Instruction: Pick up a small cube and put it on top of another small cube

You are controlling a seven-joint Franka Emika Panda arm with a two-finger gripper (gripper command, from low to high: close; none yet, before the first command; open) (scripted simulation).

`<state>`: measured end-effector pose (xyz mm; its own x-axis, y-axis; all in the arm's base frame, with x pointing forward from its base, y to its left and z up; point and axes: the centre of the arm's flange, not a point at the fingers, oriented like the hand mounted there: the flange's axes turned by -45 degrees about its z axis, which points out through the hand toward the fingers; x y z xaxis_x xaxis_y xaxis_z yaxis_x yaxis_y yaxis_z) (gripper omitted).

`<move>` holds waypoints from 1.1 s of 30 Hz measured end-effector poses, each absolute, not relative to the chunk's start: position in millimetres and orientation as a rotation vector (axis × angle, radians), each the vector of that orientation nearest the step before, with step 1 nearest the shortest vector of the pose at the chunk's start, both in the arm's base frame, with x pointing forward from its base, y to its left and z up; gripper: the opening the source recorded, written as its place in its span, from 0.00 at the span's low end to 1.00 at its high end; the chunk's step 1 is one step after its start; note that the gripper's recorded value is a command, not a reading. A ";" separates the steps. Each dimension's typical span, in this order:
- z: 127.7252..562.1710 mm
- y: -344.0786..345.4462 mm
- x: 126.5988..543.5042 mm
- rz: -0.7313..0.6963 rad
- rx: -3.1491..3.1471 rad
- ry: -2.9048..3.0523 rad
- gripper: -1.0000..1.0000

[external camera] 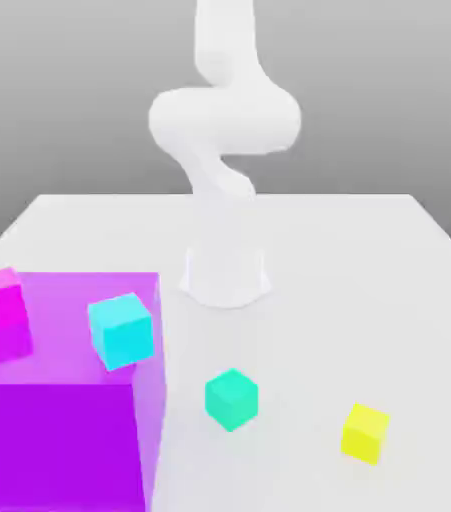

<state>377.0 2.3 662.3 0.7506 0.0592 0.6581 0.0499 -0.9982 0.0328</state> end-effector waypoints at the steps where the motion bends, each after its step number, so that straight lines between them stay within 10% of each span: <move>1: 638.7 4.5 389.7 1.040 2.939 0.151 0.50; 10: 414.3 14.2 432.3 0.519 2.989 0.614 0.50; 18: 220.4 18.0 365.5 0.018 2.961 1.067 0.50; 28: 141.0 9.1 337.2 -0.001 2.946 1.084 0.50; 29: 134.6 9.2 336.5 -0.001 2.947 1.085 0.00; 33: 134.5 9.2 336.4 -0.003 2.948 1.084 0.00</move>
<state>336.4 9.2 134.5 0.7616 0.6481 -0.0019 0.6481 -0.7616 0.0002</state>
